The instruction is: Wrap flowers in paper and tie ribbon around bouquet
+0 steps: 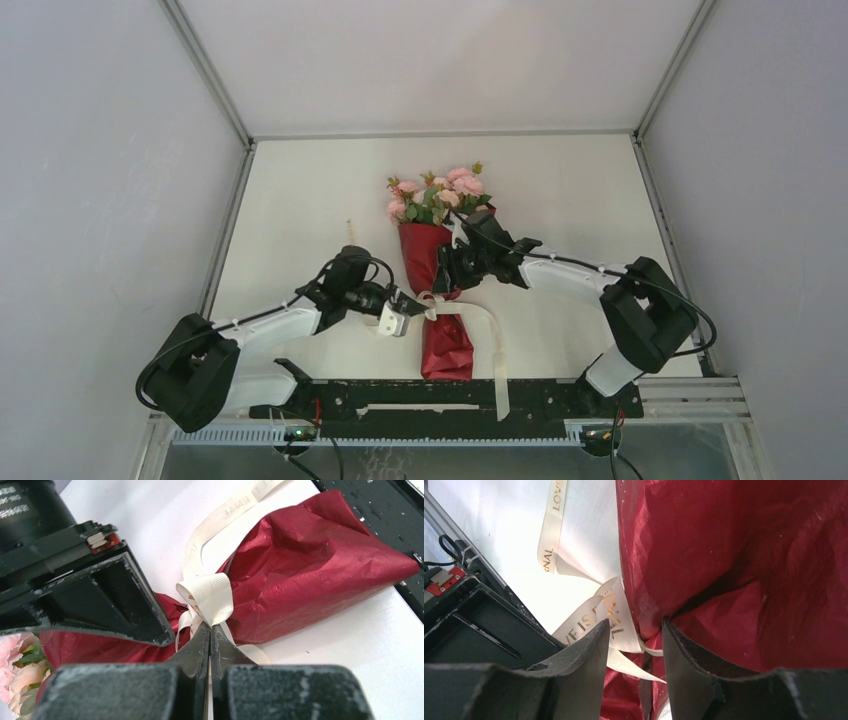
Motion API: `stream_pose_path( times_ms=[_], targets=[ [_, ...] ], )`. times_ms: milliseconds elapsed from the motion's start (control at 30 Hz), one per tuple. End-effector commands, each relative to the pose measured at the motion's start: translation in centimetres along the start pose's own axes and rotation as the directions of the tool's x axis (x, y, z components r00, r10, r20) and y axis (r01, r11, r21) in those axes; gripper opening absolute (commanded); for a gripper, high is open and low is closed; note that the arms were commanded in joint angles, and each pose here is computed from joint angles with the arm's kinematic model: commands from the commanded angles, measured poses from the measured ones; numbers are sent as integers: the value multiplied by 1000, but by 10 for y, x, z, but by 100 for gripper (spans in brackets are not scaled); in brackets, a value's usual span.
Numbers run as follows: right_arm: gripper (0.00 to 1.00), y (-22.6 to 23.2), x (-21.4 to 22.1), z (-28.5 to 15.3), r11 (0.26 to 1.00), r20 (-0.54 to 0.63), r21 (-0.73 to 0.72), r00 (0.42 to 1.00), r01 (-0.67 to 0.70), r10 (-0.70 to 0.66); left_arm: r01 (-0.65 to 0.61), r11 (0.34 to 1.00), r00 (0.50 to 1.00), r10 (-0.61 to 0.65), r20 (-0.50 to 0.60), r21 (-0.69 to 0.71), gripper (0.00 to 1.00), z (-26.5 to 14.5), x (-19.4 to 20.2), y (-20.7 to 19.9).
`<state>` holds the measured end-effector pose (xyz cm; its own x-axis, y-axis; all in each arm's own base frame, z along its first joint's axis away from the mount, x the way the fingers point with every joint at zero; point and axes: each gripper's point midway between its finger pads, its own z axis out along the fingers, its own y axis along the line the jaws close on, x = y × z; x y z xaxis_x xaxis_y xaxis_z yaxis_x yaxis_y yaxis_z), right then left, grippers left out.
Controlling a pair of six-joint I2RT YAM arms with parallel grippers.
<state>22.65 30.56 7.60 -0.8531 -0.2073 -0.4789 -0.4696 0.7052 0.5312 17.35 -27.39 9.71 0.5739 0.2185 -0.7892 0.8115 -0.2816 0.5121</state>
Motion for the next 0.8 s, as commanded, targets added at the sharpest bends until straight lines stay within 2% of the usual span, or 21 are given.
stream_pose_path(
  times_ms=[0, 133, 300, 467, 600, 767],
  targets=[
    [51, 13, -16, 4, 998, 9, -50, 999, 44, -44, -102, 994, 995, 101, 13, 37, 0, -2, 1, -11],
    [41, 10, -10, 6, 998, -20, -50, 999, 31, -33, -162, 985, 987, 162, 2, 65, 0, -3, 6, -18],
    [41, 9, -16, -8, 998, 11, -18, 998, 65, -65, -158, 984, 986, 161, -29, 80, 0, -7, 13, -23],
    [41, 26, -29, -33, 978, 98, 1, 974, 207, -206, -276, 951, 959, 282, -31, 143, 0, -10, 22, -39],
    [42, 36, -36, -32, 965, 139, 5, 956, 261, -259, -328, 931, 942, 334, -14, 161, 0, -8, 25, -43],
    [46, 34, -27, -14, 956, 71, 41, 954, 289, -291, -336, 926, 938, 345, -25, 170, 0, -8, 29, -45]
  ],
)
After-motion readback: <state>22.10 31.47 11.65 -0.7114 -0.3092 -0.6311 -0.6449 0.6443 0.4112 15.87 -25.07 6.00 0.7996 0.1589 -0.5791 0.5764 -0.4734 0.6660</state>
